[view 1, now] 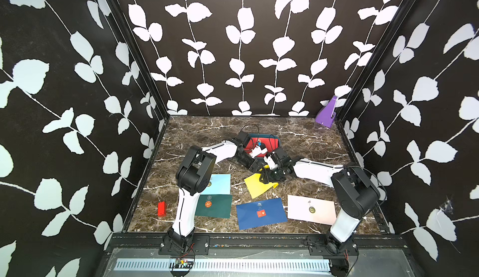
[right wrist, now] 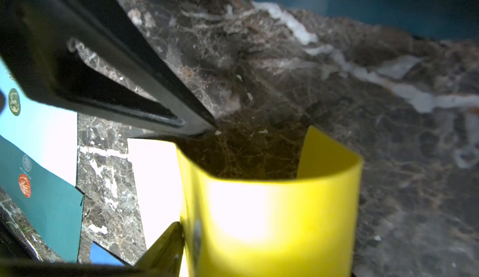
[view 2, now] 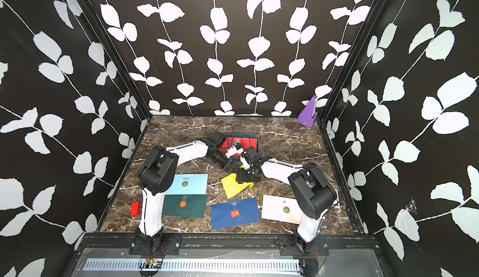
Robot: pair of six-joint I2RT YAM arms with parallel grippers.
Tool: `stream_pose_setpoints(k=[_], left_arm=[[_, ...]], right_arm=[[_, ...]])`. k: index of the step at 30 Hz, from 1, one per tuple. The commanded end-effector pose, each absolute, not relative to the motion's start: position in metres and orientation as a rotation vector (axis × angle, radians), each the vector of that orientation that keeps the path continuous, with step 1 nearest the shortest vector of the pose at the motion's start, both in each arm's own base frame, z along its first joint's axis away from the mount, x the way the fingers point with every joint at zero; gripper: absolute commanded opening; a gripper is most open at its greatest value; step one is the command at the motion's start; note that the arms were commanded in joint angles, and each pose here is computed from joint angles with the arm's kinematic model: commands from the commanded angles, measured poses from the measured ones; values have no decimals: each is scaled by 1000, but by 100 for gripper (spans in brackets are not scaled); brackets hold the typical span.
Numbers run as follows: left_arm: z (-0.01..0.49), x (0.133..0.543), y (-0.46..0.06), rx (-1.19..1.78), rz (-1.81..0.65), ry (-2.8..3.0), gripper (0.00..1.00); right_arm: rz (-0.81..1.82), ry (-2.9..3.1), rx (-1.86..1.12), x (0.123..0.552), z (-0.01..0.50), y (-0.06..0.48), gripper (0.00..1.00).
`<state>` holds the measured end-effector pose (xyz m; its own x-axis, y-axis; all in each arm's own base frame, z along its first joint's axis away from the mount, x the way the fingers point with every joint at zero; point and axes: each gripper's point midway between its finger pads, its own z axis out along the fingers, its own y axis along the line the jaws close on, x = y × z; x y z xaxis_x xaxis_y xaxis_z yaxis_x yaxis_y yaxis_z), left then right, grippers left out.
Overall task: Put the sealed envelopes into the storage box
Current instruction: Pick up the envelope from the center of the board.
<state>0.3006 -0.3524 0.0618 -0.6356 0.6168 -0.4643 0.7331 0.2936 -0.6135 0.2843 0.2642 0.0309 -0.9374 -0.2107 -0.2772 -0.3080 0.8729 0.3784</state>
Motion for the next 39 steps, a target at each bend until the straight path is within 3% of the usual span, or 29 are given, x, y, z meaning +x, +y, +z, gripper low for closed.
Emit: stream_pose_setpoints(k=[1,7,23,32,39], left_arm=[[69,289,-355,1319,-1355,2377,52],[72,284,-356,1347,-1404,2352,47],[82,276,-351,1377,-1405,2340,1],[105,281,-346,1400,-1353,2329,0],[123,283,-344,1409,-1310,2317,0]], right_arm=[[552,2937,-381,264,13,247,67],[564,2923,-390,267,14,249,67],[558,2908,-413,270,16,250,67],[533,2840,-403,278,53,233,89],[514,2776,-332,280,87,200,95]])
